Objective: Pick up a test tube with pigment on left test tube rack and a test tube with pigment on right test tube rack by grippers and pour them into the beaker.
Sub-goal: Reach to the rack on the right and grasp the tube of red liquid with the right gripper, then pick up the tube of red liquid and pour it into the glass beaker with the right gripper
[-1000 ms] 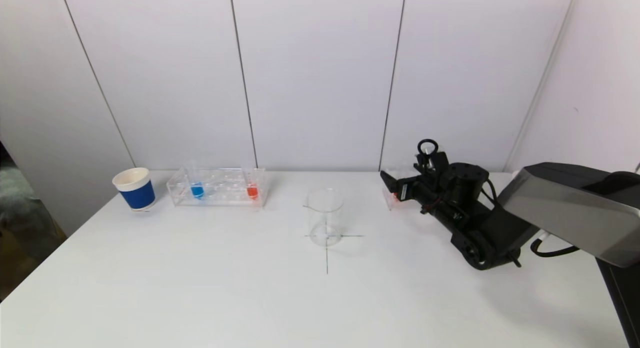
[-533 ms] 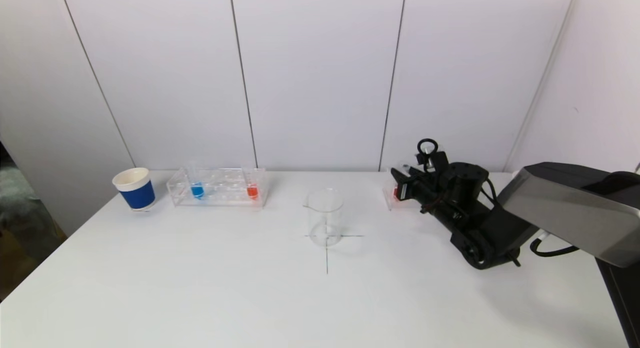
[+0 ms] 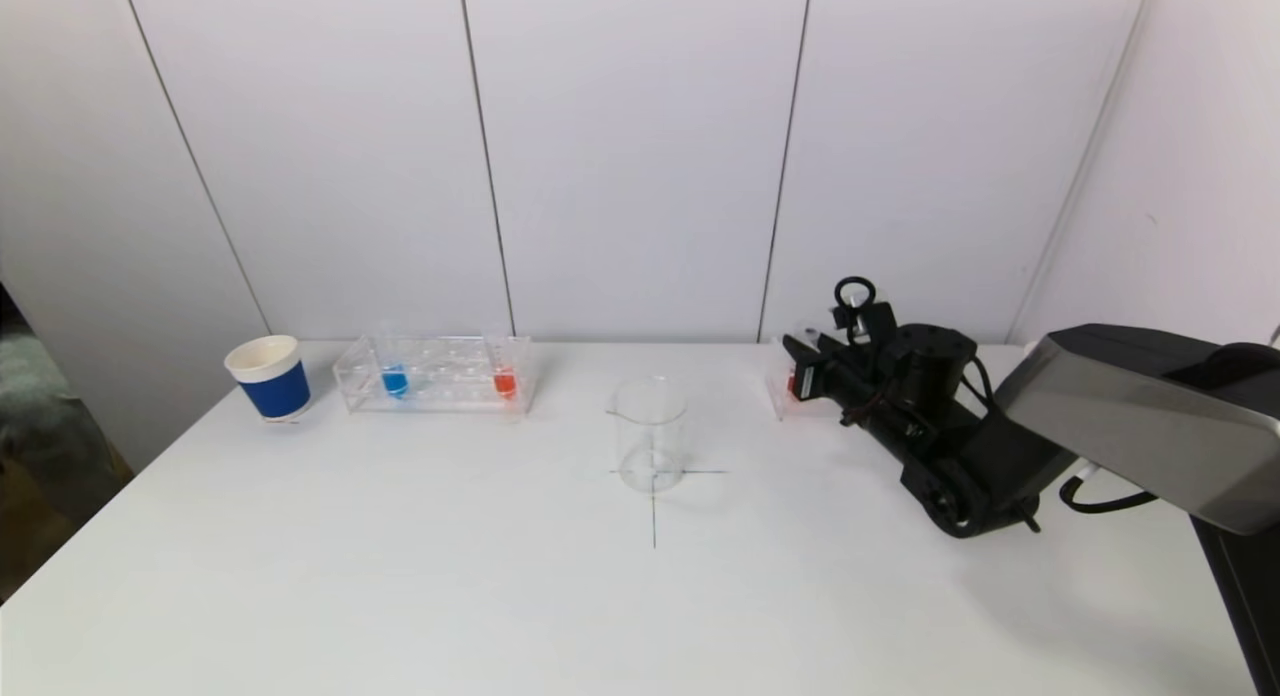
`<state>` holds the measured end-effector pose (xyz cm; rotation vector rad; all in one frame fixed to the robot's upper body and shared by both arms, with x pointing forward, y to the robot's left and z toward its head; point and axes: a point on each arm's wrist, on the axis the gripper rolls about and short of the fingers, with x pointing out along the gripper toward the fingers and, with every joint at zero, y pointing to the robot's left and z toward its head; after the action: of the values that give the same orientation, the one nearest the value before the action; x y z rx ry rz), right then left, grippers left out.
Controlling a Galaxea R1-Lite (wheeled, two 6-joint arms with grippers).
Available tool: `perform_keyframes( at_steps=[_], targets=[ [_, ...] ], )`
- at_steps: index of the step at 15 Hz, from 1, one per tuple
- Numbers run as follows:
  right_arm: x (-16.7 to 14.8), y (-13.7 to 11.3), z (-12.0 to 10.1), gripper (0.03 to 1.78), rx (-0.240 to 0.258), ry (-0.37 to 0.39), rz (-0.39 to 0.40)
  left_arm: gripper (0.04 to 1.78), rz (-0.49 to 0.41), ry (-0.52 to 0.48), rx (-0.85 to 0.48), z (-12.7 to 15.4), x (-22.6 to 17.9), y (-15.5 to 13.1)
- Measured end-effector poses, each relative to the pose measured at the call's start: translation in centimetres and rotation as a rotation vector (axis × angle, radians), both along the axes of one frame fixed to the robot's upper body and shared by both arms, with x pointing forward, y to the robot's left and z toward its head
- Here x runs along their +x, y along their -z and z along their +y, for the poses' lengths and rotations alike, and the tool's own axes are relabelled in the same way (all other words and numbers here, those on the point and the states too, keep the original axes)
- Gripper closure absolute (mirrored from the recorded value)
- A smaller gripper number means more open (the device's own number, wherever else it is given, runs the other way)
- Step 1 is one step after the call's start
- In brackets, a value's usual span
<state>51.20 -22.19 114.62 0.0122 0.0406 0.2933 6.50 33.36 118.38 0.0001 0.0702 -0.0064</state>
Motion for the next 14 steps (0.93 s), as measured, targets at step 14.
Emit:
perform_keyframes(
  at_steps=[14],
  targets=[
    [-1.2,-6.1,-0.3,1.34,-0.042,0.027,-0.132,0.06,0.000,0.000,0.000,0.0,0.0,0.0]
  ],
)
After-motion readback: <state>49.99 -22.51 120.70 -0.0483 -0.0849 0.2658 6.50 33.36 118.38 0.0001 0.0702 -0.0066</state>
